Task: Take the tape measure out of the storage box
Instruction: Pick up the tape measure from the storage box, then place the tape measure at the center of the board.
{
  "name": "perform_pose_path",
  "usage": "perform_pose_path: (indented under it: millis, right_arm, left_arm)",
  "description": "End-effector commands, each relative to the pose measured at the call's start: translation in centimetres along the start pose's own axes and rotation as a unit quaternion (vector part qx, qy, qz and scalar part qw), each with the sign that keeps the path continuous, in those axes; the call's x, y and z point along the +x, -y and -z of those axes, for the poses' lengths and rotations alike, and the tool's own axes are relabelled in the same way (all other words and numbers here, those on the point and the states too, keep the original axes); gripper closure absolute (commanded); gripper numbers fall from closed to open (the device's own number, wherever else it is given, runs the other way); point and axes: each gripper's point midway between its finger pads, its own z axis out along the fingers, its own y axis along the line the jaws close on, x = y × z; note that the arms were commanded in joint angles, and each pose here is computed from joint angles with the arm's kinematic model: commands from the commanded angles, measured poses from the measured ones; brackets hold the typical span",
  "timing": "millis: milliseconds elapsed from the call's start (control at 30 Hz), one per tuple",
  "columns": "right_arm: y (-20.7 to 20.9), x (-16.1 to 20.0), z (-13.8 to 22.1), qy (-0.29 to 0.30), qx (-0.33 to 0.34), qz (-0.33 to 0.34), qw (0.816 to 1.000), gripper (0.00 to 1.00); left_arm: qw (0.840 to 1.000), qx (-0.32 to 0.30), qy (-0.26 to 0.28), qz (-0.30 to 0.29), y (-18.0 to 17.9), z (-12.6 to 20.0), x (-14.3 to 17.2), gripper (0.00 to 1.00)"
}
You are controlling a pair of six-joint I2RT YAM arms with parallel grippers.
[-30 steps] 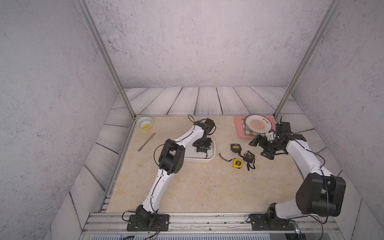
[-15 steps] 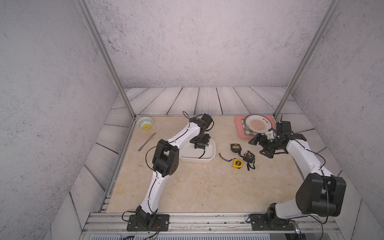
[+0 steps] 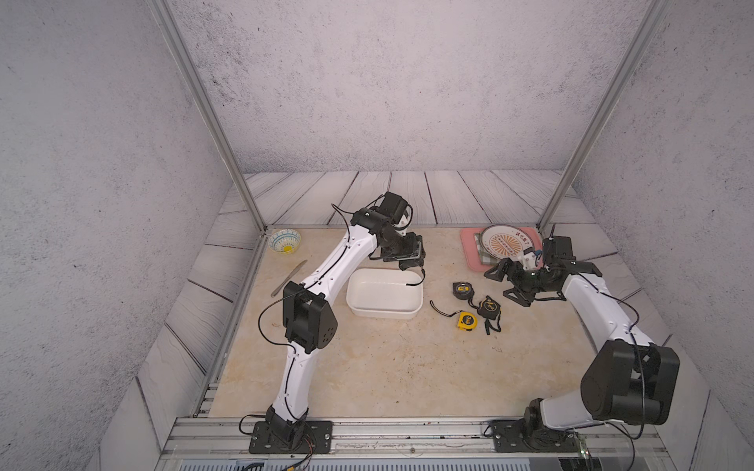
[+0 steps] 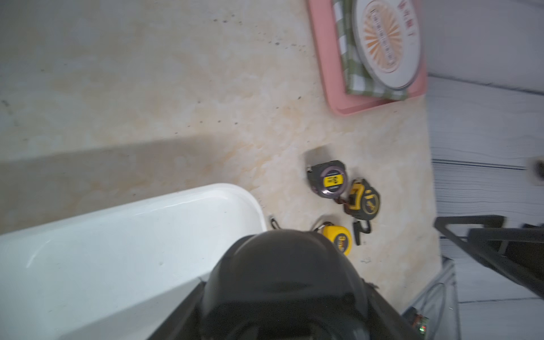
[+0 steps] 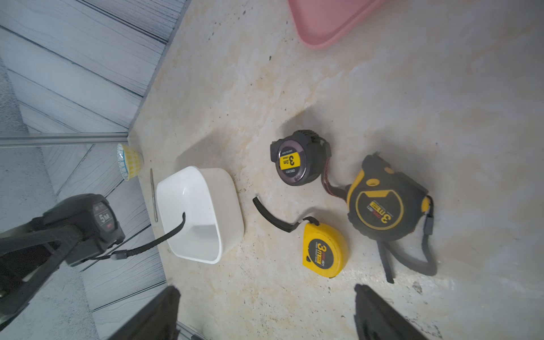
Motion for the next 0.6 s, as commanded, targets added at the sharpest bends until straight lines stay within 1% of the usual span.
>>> perform_pose_path:
  millis: [0, 133, 267, 367, 467, 500, 567]
  right_arm:
    - [-3.3, -0.7, 1.1, 0.005, -0.064, 0.014, 0.998, 0.06]
    - [-4.0, -0.8, 1.2, 0.007, -0.078, 0.023, 0.997, 0.06]
    - [-4.3, -0.4, 1.2, 0.004, -0.077, 0.037, 0.996, 0.06]
    - [-4.3, -0.2, 1.2, 0.004, -0.074, 0.042, 0.996, 0.06]
    - [-4.3, -0.2, 1.2, 0.005, -0.069, 0.051, 0.996, 0.06]
    - [-4.3, -0.2, 1.3, 0.005, -0.067, 0.054, 0.996, 0.06]
    - [-4.5, -0.2, 1.2, 0.004, -0.066, 0.061, 0.996, 0.06]
  left_arm:
    - [0.989, 0.14, 0.043, 0.003, 5.6, 4.1, -2.6, 1.0]
    - [0.981, 0.184, 0.053, 0.018, 6.5, 5.1, -3.6, 1.0]
    - [0.968, 0.237, 0.058, 0.059, 6.9, 5.6, -4.3, 1.0]
    - [0.96, 0.249, 0.045, 0.122, 6.2, 5.4, -4.5, 1.0]
    - [0.95, 0.243, 0.031, 0.194, 5.2, 5.0, -4.2, 1.0]
    - [0.944, 0.244, 0.024, 0.22, 5.1, 4.9, -4.0, 1.0]
    - [0.928, 0.247, 0.002, 0.28, 4.8, 4.4, -3.5, 1.0]
